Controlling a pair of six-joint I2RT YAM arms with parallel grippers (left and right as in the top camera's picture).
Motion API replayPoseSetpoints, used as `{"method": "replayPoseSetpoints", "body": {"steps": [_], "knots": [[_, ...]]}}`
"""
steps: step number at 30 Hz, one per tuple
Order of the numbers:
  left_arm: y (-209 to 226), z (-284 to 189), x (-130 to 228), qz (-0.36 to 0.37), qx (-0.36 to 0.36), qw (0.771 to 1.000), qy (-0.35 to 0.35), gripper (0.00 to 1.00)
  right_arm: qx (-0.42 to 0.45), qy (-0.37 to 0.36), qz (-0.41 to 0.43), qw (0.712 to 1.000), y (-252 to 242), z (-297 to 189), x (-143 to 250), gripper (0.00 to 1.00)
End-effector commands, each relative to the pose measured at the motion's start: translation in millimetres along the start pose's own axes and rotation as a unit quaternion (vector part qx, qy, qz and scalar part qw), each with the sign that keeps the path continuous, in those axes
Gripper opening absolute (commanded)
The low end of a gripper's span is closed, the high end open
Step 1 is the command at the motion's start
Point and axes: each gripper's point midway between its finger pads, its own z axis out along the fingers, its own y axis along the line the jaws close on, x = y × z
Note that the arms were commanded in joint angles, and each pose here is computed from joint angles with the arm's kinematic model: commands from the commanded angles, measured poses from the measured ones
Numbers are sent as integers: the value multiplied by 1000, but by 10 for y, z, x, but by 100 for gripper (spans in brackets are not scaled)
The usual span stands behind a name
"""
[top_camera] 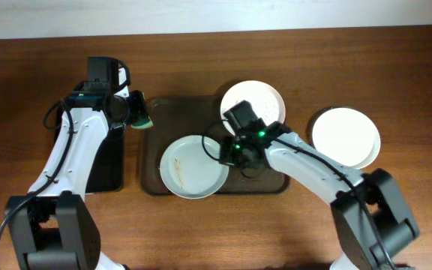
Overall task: Clean dirty plates on tray and stack at the side
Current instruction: 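Grip the pale green plate rim with the right gripper, pull it center, then scrub the pale green plate with the sponge in the left gripper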
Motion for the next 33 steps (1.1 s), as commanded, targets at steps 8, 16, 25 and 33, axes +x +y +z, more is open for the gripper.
{"method": "replayPoseSetpoints", "body": {"steps": [8,16,25,33], "knots": [[-28,-103,-81,-3,4,1000,-16,1,42,-14,-59,997,191,-408,-333,36],[-13,-77,-41,-5,1,1000,-7,1,113,25,-76,990,-249,385,-273,40],[15,-78,65,-7,-5,1000,15,1,83,-22,57,995,128,607,-190,4],[82,79,315,-11,-9,999,51,1,73,-25,30,997,95,833,-279,4]]}}
